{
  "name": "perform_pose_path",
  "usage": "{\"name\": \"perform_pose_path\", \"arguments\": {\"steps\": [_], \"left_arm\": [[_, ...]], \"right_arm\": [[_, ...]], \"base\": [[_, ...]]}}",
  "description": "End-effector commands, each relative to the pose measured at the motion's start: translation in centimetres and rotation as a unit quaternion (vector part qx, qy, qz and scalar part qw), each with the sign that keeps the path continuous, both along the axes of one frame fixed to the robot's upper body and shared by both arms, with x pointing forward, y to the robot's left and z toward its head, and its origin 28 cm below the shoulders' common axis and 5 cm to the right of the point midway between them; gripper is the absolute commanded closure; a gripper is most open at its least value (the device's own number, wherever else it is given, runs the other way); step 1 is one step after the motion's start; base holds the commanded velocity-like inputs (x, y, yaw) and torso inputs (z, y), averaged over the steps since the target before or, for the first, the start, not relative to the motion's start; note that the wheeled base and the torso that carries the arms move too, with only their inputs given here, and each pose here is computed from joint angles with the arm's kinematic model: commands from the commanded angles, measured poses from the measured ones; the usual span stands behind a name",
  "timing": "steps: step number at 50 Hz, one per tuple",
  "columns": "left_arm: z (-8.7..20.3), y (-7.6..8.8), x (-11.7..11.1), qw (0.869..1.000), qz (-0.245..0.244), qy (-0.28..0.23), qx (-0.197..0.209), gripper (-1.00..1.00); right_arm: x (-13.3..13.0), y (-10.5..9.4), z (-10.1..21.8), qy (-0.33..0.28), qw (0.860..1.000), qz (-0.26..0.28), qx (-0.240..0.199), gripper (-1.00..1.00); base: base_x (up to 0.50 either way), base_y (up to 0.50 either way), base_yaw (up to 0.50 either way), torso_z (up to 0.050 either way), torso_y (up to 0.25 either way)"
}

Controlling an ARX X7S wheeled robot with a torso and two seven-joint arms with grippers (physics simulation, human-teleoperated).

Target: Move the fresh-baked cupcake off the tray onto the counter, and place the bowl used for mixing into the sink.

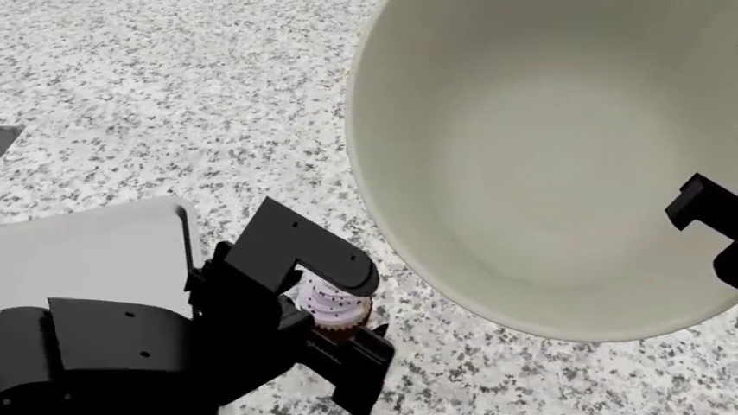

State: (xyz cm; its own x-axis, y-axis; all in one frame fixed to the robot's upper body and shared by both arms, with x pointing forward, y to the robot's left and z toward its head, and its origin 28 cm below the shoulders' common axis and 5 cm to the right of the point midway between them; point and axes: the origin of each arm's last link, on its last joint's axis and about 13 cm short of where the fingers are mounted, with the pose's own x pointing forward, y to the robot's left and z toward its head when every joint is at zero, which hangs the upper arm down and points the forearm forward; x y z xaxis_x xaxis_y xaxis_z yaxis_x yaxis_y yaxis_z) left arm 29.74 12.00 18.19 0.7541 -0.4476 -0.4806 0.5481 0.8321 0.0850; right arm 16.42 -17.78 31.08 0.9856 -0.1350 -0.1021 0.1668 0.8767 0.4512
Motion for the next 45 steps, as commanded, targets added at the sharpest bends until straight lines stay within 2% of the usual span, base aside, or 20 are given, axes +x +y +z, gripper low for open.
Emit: {"name": "perform_pose_path", "arguments": {"steps": [1, 8, 10, 14, 17, 18, 22, 23, 27, 31, 32, 33, 34, 35, 36, 37, 39, 40, 44, 45], "left_arm": [[3.4, 0.2, -3.1, 0.998, -0.028, -0.059, -0.009, -1.0], [5.2, 2.0, -7.2, 0.995, -0.033, -0.088, -0.021, -1.0], [6.0, 2.9, -8.2, 0.995, -0.022, -0.093, -0.026, -1.0], [7.5, 4.2, -9.5, 0.989, 0.0, -0.142, -0.028, -1.0], [9.1, 5.4, -10.7, 0.986, 0.018, -0.161, -0.043, -1.0], [9.7, 5.9, -11.0, 0.981, 0.031, -0.188, -0.045, -1.0], [11.5, 7.2, -12.1, 0.974, 0.051, -0.206, -0.078, -1.0], [12.3, 7.8, -12.3, 0.966, 0.077, -0.233, -0.082, -1.0], [14.1, 9.6, -13.3, 0.948, 0.12, -0.276, -0.1, -1.0], [15.3, 11.8, -14.6, 0.915, 0.201, -0.336, -0.097, -1.0], [15.4, 12.0, -14.8, 0.911, 0.209, -0.342, -0.096, -1.0], [15.7, 12.8, -15.3, 0.899, 0.234, -0.359, -0.093, -1.0], [15.7, 12.9, -15.5, 0.894, 0.24, -0.367, -0.09, -1.0], [15.9, 13.7, -16.2, 0.878, 0.262, -0.389, -0.089, -1.0], [15.9, 13.8, -16.3, 0.875, 0.272, -0.39, -0.089, -1.0], [16.0, 14.5, -16.9, 0.862, 0.294, -0.404, -0.086, -1.0], [16.1, 15.2, -17.5, 0.848, 0.318, -0.414, -0.092, -1.0], [16.4, 15.7, -18.3, 0.83, 0.337, -0.434, -0.096, -1.0], [16.3, 16.4, -18.9, 0.823, 0.353, -0.436, -0.087, -1.0], [16.6, 16.6, -19.2, 0.812, 0.365, -0.448, -0.083, -1.0]], "right_arm": [[-0.1, -0.1, 0.1, -0.007, 1.0, -0.001, 0.002, 1.0], [-0.2, -0.5, -0.2, -0.008, 1.0, -0.003, 0.003, 1.0], [-0.1, -0.6, -0.3, -0.009, 1.0, -0.002, 0.007, 1.0], [0.0, -0.6, -0.4, -0.009, 1.0, 0.003, 0.007, 1.0], [-0.1, -0.5, -0.2, -0.011, 1.0, 0.002, 0.005, 1.0], [-0.1, -0.5, -0.2, -0.011, 1.0, 0.002, 0.005, 1.0], [0.1, -0.4, -0.2, -0.01, 1.0, 0.002, 0.002, 1.0], [0.1, -0.3, -0.2, -0.011, 1.0, 0.005, -0.001, 1.0], [0.2, 0.0, -0.2, -0.016, 1.0, 0.014, -0.009, 1.0], [0.3, 0.1, -0.3, -0.02, 0.999, 0.018, -0.016, 1.0], [0.3, 0.1, -0.4, -0.02, 0.999, 0.019, -0.018, 1.0], [0.5, 0.2, -0.3, -0.023, 0.999, 0.021, -0.018, 1.0], [0.5, 0.2, -0.4, -0.023, 0.999, 0.022, -0.018, 1.0], [0.6, 0.3, -0.3, -0.029, 0.999, 0.026, -0.022, 1.0], [0.6, 0.4, -0.4, -0.03, 0.999, 0.024, -0.024, 1.0], [0.7, 0.5, -0.4, -0.048, 0.998, 0.03, -0.035, 1.0], [0.6, 0.7, -0.4, -0.062, 0.997, 0.028, -0.047, 1.0], [0.6, 0.9, -0.2, -0.064, 0.996, 0.038, -0.047, 1.0], [0.3, 1.9, 0.5, -0.089, 0.992, 0.069, -0.061, 1.0], [0.3, 2.2, 0.7, -0.098, 0.99, 0.066, -0.076, 1.0]], "base": [[0.0, 0.0, 0.0, 0.0, 0.0], [0.0, 0.0, 0.0, 0.0, 0.0], [0.0, 0.0, 0.0, 0.0, 0.0], [0.0, 0.0, 0.0, 0.0, 0.0], [0.0, 0.0, 0.0, 0.0, 0.0], [0.0, 0.0, 0.0, 0.0, 0.0], [0.0, 0.0, 0.0, 0.0, 0.0], [0.0, 0.0, 0.0, 0.0, 0.0], [0.0, 0.0, 0.0, 0.0, 0.0], [0.0, 0.0, 0.0, 0.0, 0.0], [0.0, 0.0, 0.0, 0.0, 0.0], [0.0, 0.0, 0.0, 0.0, 0.0], [0.0, 0.0, 0.0, 0.0, 0.0], [0.0, 0.0, 0.0, 0.0, 0.0], [0.0, 0.0, 0.0, 0.0, 0.0], [0.0, 0.0, 0.0, 0.0, 0.0], [0.0, 0.0, 0.0, 0.0, 0.0], [0.0, 0.0, 0.0, 0.0, 0.0], [0.0, 0.0, 0.0, 0.0, 0.0], [0.0, 0.0, 0.0, 0.0, 0.0]]}}
